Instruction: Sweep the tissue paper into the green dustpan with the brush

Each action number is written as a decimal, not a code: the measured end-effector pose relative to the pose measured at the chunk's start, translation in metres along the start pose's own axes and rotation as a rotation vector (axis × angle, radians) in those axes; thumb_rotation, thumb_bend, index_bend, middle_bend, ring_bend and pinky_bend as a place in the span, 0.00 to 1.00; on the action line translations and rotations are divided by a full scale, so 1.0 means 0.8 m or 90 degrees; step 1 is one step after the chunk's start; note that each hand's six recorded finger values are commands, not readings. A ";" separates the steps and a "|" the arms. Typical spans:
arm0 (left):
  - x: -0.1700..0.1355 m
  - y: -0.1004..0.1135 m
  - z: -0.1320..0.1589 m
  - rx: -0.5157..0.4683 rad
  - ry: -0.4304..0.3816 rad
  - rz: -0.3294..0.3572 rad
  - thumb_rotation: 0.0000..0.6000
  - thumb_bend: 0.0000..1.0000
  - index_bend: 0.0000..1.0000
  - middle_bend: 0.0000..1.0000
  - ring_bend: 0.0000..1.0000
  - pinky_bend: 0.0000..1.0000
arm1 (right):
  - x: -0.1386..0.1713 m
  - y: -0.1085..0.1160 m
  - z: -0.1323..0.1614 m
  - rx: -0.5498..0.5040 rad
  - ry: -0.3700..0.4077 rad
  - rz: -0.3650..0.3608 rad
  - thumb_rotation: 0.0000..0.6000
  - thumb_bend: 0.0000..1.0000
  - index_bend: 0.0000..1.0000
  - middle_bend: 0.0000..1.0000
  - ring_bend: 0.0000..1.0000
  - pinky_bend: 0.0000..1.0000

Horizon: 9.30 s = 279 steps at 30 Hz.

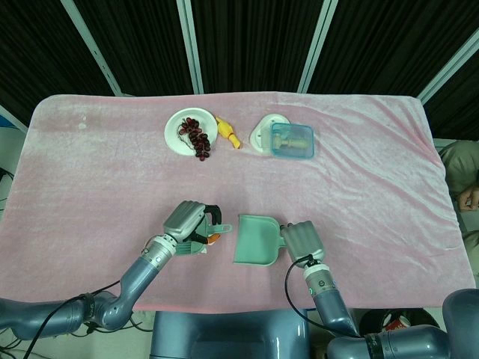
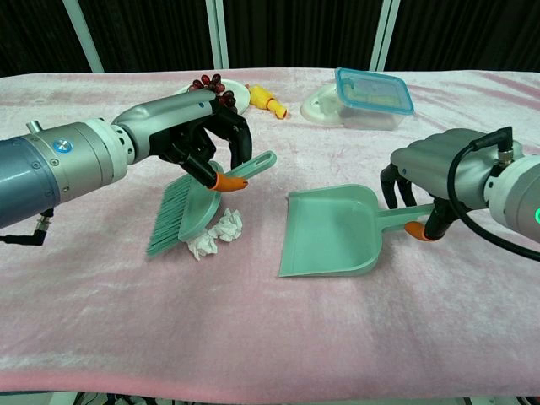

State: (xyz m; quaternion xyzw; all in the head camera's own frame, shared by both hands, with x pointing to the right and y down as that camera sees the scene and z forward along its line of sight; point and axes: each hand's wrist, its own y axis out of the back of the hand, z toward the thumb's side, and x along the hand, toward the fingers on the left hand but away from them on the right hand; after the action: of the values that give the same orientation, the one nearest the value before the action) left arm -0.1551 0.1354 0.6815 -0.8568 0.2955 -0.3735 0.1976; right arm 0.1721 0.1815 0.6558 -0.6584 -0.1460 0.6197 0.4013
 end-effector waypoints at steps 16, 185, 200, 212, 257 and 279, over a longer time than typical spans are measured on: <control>-0.003 0.000 0.000 -0.006 -0.008 0.000 1.00 0.39 0.68 0.70 0.87 1.00 | 0.003 0.004 0.000 -0.001 0.001 -0.002 1.00 0.50 0.67 0.68 0.70 0.78; 0.106 -0.105 0.164 -0.263 -0.186 0.054 1.00 0.39 0.69 0.71 0.87 1.00 | 0.000 -0.025 -0.031 -0.027 -0.022 0.039 1.00 0.51 0.67 0.68 0.70 0.78; 0.090 -0.052 0.177 -0.283 -0.236 0.095 1.00 0.39 0.69 0.71 0.87 1.00 | 0.002 -0.023 -0.031 -0.032 -0.024 0.038 1.00 0.51 0.67 0.68 0.70 0.78; 0.067 0.009 0.127 -0.112 -0.222 0.082 1.00 0.39 0.67 0.70 0.87 1.00 | 0.001 -0.019 -0.029 -0.032 -0.025 0.035 1.00 0.50 0.67 0.67 0.70 0.78; -0.027 0.061 -0.071 0.251 0.031 -0.009 1.00 0.39 0.64 0.68 0.87 1.00 | 0.015 -0.017 -0.040 -0.043 -0.040 0.027 1.00 0.14 0.07 0.19 0.68 0.78; -0.035 -0.003 -0.104 0.315 0.156 -0.064 1.00 0.12 0.34 0.42 0.87 1.00 | 0.031 0.006 -0.065 -0.064 -0.040 0.004 1.00 0.14 0.07 0.19 0.68 0.78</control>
State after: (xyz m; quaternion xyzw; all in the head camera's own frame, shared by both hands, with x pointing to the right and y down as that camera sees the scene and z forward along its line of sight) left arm -0.2325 0.1457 0.7212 -0.7446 0.1743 -0.5442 0.3449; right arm 0.2237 0.1774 0.6305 -0.6584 -0.1878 0.6334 0.3606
